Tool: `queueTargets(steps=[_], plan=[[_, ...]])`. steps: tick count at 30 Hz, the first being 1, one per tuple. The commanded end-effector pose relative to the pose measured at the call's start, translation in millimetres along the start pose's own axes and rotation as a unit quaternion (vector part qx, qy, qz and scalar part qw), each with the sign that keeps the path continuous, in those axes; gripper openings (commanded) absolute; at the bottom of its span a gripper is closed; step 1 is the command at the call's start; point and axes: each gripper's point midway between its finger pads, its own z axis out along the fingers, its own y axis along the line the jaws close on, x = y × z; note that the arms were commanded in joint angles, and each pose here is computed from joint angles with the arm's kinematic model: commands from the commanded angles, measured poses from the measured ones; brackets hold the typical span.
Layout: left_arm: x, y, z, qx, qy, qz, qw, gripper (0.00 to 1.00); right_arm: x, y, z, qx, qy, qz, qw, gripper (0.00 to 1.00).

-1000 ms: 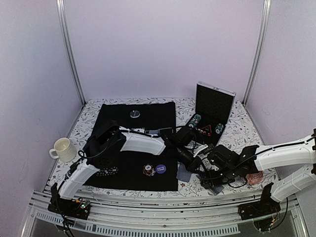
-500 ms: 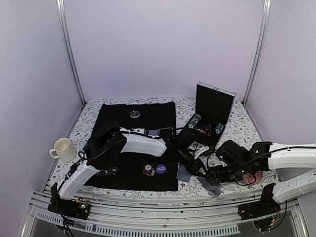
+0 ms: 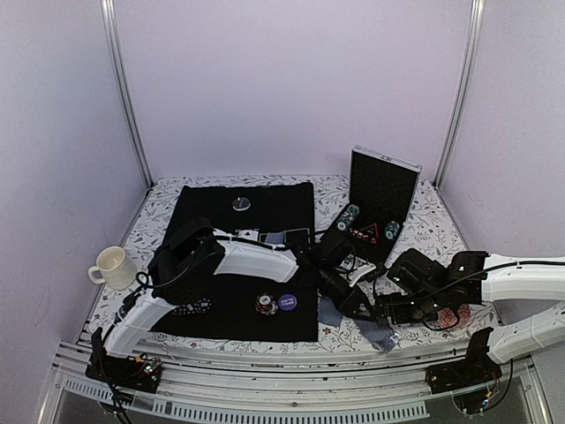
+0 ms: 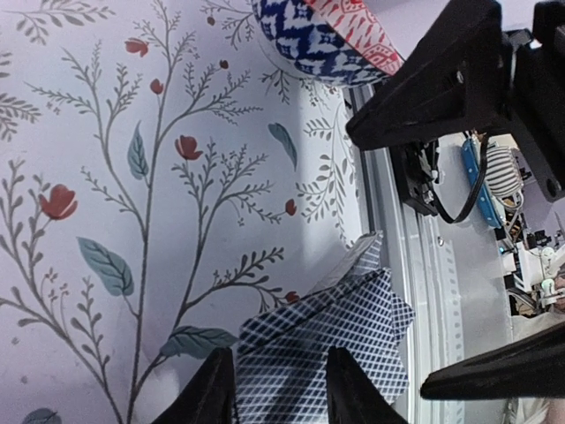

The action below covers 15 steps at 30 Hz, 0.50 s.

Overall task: Distribute texas hold em gaming equipment
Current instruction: Adjust the face-down deck piles at the corner of the board.

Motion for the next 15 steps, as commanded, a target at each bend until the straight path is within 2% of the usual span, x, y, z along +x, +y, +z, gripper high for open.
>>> queueTargets(steps=[1,10,15], plan=[[-16,-31,-5,0.008,-0.011,0.023,1.000,0.38,-1,-4,0,0.000,-0.001,0.017,1.000,0.97],[-13,-35,1,0.015,-0.005,-0.001,1.000,0.34,3,-3,2,-0.029,0.014,0.035,0.999,0.74],[-23,-34,-3,0.003,-0.030,-0.032,0.999,0.34,9,-2,5,-0.036,0.028,0.038,0.998,0.69]])
